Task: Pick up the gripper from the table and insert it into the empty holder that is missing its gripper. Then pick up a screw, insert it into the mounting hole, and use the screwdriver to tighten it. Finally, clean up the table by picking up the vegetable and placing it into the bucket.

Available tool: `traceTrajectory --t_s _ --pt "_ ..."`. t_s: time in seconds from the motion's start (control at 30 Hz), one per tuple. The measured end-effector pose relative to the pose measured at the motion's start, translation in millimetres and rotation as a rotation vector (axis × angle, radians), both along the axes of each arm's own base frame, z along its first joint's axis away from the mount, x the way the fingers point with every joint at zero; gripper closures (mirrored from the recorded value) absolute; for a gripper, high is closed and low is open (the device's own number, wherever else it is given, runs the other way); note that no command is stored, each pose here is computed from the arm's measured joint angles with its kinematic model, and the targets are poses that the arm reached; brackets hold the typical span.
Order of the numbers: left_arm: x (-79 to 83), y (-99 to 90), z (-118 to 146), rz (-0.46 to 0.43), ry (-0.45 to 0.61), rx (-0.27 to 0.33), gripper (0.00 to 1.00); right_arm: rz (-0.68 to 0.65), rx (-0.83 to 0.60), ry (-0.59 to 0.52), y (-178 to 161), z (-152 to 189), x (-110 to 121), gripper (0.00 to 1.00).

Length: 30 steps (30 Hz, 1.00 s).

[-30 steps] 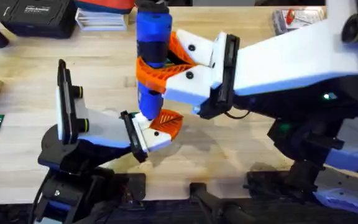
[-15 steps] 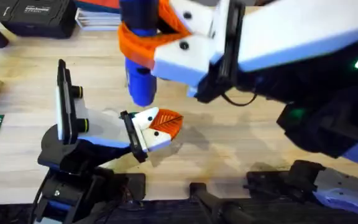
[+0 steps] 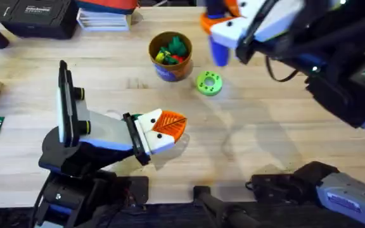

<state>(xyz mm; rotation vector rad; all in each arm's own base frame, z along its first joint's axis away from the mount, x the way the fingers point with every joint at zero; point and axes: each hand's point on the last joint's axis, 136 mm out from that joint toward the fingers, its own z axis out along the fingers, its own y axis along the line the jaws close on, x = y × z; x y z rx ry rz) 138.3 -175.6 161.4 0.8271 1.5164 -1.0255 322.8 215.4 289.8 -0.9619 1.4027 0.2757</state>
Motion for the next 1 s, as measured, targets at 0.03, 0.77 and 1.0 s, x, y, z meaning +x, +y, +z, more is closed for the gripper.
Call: traceTrajectory --t_s 0.03,0.77,1.0 --pt "0.0 0.0 0.0 0.0 0.0 0.0 0.986 -0.044 -0.057 -0.013 -12.2 -7.4 7.8 0.976" --pt "0.0 0.0 0.0 0.0 0.0 0.0 0.986 -0.035 -1.187 0.03 -120.0 -222.3 70.2 0.976" --pt "0.0 0.0 0.0 0.0 0.0 0.0 0.986 -0.052 -1.157 0.124 -124.3 -234.9 61.9 0.694"
